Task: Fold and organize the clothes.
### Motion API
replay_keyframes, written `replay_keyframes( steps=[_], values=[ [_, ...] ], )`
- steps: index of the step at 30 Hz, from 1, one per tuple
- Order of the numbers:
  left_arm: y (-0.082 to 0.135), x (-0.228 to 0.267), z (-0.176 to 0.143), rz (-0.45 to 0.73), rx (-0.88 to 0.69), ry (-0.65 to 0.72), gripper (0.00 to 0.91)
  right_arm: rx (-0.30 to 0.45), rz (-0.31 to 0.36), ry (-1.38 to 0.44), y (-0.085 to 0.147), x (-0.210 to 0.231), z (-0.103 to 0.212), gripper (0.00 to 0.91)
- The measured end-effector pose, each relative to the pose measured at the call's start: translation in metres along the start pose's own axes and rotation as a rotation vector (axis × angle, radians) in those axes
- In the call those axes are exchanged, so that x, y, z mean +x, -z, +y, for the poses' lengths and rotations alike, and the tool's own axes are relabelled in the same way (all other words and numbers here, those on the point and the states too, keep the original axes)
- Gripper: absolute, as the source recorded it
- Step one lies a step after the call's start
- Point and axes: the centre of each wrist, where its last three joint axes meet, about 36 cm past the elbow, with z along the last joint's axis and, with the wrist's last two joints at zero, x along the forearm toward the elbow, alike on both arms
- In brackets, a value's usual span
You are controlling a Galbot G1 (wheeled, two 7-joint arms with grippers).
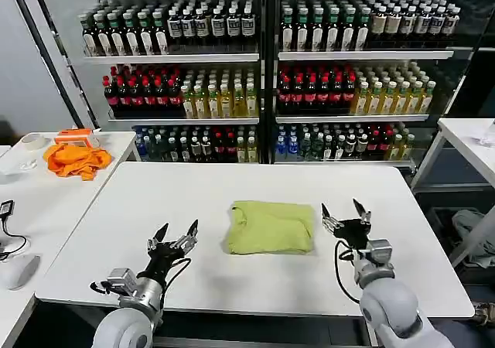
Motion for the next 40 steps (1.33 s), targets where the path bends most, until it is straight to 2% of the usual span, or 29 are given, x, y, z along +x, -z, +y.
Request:
replay_keyframes(
  steps=[5, 21, 40],
  values=[
    [0.0, 0.004, -0.004, -0.017, -0.018, -0.004, 0.907, 0.004, -0.037, -0.021, -0.003, 0.017, -0.002, 0.907],
    [0.001, 0.017, -0.013, -0.037, -0.053, -0.015, 0.907, 0.015, -0.091, -0.052, -0.009, 0.045, 0.0, 0.907],
    [0.001, 0.026, -0.019, -0.05, -0.079, -0.026, 0.907, 0.019, -0.097, -0.079, -0.006, 0.059, -0.002, 0.907]
  ],
)
